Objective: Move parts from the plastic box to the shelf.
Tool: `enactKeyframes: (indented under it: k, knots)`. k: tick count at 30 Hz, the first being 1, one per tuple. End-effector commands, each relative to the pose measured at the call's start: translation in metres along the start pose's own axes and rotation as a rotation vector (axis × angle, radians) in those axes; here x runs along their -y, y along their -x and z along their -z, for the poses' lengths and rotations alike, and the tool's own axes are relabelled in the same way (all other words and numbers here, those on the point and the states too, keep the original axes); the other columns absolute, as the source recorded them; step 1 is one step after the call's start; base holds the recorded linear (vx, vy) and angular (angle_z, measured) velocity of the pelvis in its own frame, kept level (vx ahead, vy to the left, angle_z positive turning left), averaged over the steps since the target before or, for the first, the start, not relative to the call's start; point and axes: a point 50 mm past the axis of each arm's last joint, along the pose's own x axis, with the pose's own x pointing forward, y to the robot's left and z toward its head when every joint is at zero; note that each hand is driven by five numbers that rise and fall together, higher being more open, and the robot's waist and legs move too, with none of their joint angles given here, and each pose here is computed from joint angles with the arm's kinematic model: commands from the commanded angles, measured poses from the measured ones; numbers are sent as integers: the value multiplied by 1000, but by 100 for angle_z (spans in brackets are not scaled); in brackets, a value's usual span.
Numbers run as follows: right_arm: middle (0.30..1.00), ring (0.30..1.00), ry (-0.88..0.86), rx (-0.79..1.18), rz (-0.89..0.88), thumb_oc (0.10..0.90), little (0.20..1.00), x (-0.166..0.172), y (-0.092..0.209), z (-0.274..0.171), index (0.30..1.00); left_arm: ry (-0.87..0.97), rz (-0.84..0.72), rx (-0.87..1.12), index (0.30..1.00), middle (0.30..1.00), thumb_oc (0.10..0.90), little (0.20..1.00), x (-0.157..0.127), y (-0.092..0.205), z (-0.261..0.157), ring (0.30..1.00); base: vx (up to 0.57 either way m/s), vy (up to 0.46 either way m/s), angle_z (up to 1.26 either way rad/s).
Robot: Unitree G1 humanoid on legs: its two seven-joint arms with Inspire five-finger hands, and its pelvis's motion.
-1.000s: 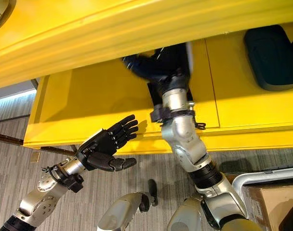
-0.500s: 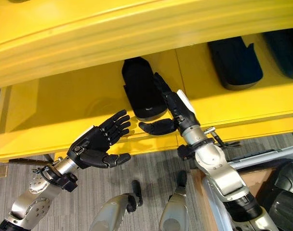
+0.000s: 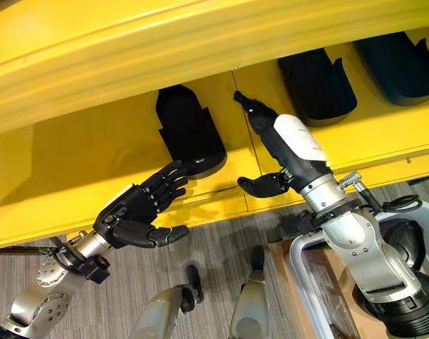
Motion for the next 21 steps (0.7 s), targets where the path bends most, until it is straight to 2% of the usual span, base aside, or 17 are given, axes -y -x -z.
enactKeyframes:
  k: [1, 6, 15, 21]
  knots:
    - [1000, 1000, 140, 347, 181, 900, 1000, 30, -22, -54, 1000, -83, 133, 202, 1000, 1000, 900, 1000, 15, -4, -48, 1000, 0, 0, 0]
    - [1000, 1000, 164, 355, 193, 900, 1000, 25, -33, -58, 1000, -70, 154, 200, 1000, 1000, 900, 1000, 16, -7, -48, 1000, 0, 5, 1]
    - [1000, 1000, 200, 264, 159, 900, 1000, 12, -55, -39, 1000, -49, 184, 206, 1000, 1000, 900, 1000, 19, -13, -44, 1000, -8, 17, 6]
    - [1000, 1000, 223, 226, 130, 900, 1000, 8, -56, -31, 1000, -40, 184, 206, 1000, 1000, 900, 1000, 18, -13, -44, 1000, -7, 20, 6]
